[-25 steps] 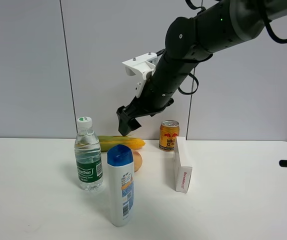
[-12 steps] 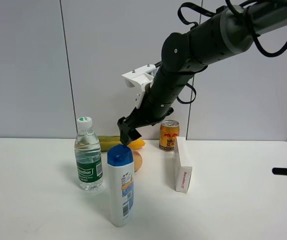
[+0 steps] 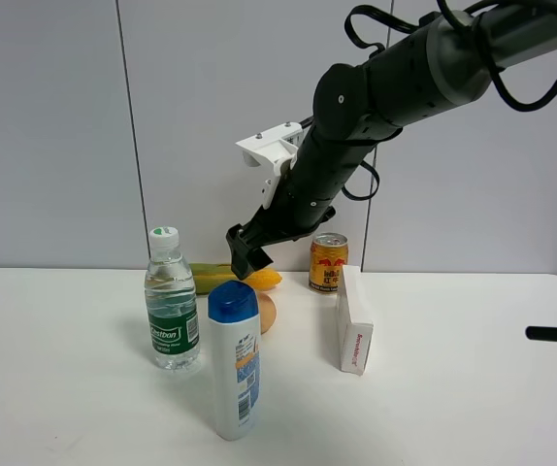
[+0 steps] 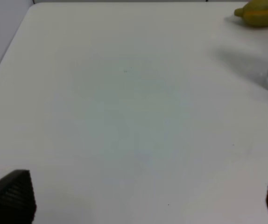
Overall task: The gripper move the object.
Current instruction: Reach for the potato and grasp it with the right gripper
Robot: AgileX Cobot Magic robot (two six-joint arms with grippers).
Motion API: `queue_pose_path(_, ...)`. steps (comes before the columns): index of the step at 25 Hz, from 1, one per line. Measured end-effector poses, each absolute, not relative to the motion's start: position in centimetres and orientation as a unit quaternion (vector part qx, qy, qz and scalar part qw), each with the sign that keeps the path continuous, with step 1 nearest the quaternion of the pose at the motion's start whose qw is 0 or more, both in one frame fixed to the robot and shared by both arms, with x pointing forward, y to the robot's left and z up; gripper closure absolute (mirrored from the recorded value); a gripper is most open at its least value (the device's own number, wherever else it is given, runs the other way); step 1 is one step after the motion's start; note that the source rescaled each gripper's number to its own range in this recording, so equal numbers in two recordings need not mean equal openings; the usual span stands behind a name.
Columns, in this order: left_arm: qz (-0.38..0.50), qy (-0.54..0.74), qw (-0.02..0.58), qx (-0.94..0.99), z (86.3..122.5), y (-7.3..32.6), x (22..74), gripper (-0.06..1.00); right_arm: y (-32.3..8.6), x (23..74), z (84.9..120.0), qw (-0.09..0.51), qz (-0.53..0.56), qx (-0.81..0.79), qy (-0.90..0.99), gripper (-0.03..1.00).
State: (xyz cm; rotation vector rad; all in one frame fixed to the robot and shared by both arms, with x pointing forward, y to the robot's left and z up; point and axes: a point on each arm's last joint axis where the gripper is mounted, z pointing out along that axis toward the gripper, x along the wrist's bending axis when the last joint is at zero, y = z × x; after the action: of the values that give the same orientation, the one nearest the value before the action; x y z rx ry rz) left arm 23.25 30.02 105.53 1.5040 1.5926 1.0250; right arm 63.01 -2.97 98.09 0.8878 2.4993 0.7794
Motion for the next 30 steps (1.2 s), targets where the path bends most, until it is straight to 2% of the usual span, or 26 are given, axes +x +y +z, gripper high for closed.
queue_pose_path(12, 0.396, 0.616, 0.354, 0.582, 105.5, 30.0, 23.3, -0.06, -2.9, 63.4, 98.0, 0.199, 0.290, 0.315, 0.881, -0.03)
queue_pose_path(21, 0.396, 0.616, 0.354, 0.582, 105.5, 30.0, 23.3, -0.06, -2.4, 64.1, 93.2, 0.175, 0.267, 0.326, 0.890, -0.03)
queue_pose_path(30, 0.396, 0.616, 0.354, 0.582, 105.5, 30.0, 23.3, -0.06, -1.9, 64.5, 91.2, 0.165, 0.289, 0.351, 0.875, -0.03)
